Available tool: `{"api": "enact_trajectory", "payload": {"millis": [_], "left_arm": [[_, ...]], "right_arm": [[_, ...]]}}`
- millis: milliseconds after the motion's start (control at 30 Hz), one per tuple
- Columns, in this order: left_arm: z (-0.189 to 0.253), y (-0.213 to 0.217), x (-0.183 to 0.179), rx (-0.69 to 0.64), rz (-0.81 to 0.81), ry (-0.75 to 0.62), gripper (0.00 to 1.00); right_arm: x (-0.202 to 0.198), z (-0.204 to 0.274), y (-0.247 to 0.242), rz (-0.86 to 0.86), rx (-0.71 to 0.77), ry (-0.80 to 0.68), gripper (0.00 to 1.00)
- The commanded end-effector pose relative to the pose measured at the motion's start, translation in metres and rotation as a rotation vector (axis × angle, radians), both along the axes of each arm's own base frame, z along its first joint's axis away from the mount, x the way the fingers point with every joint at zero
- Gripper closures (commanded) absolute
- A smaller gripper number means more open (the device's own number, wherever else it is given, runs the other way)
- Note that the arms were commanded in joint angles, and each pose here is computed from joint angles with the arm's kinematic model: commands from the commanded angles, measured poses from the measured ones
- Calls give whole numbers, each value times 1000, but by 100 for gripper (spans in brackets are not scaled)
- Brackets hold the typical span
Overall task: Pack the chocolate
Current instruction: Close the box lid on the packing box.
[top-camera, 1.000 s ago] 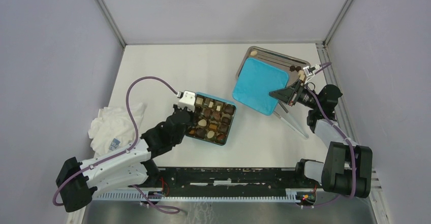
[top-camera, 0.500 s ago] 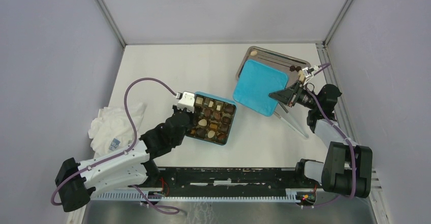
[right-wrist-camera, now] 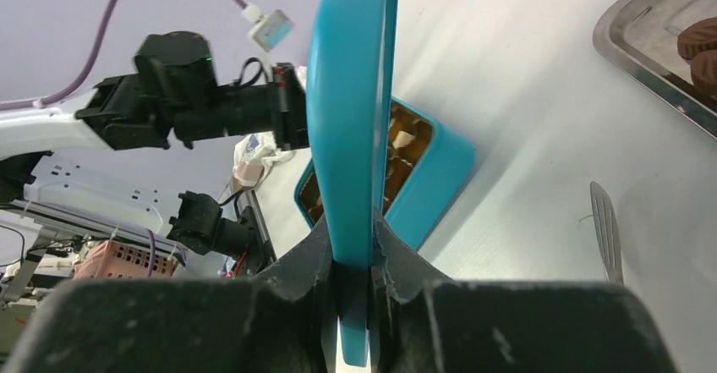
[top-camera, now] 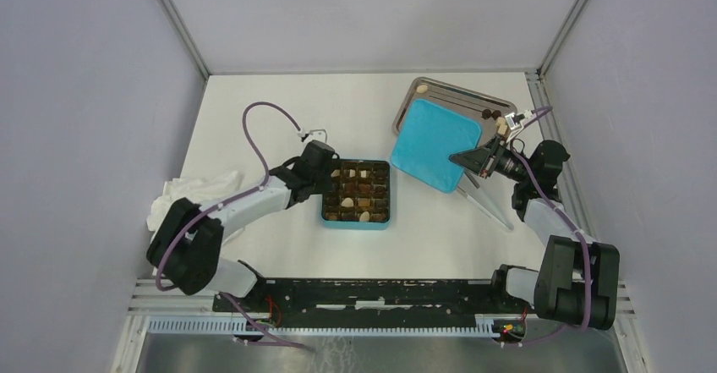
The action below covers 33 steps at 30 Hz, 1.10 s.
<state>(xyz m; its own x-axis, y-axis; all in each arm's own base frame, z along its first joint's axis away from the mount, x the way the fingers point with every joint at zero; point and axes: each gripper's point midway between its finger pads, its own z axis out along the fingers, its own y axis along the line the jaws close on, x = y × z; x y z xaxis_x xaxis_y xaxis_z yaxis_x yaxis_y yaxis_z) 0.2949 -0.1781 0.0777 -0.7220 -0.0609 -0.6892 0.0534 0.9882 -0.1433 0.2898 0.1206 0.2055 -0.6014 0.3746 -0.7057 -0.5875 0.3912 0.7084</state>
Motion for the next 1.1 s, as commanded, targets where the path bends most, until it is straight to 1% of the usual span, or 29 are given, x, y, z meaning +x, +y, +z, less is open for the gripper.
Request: {"api": "enact_trajectory", "payload": {"millis": [0,133,200,233,300,400,433,533,633,733,867,933,1033,1067], "left_arm": [[9,-41,19,-175,25,83,98],[-5,-48,22,-166,26,139,98],[-10,-51,21,-172,19,156,95],[-11,-52,21,-172,18,159,90],[-11,-51,19,-178,17,157,77],[-2,-49,18,-182,9,133,53],[1,-48,17,-178,5,129,47],[14,-42,14,-164,-11,104,38],[33,-33,6,-171,-27,50,34],[64,-24,-8,-226,-65,-53,28],[91,-21,-31,-297,-162,-151,20],[107,-23,-39,-347,-211,-217,15],[128,-25,-49,-411,-269,-308,12],[135,-27,-52,-430,-290,-333,12]], "right_arm": [[5,19,-3,-3,-22,-87,100],[4,21,-3,-1,-22,-91,100],[4,21,-3,0,-21,-90,100],[4,20,-2,2,-19,-88,100],[2,20,-1,4,-13,-87,100],[2,19,1,12,-4,-83,100],[2,19,2,15,-4,-83,100],[0,18,7,30,-3,-79,100],[-2,19,9,40,-3,-84,100],[-6,23,14,56,4,-98,100],[-14,26,25,88,14,-105,100],[-19,26,34,112,31,-78,100],[-27,26,53,190,67,-3,100],[-36,25,66,246,73,18,100]]}}
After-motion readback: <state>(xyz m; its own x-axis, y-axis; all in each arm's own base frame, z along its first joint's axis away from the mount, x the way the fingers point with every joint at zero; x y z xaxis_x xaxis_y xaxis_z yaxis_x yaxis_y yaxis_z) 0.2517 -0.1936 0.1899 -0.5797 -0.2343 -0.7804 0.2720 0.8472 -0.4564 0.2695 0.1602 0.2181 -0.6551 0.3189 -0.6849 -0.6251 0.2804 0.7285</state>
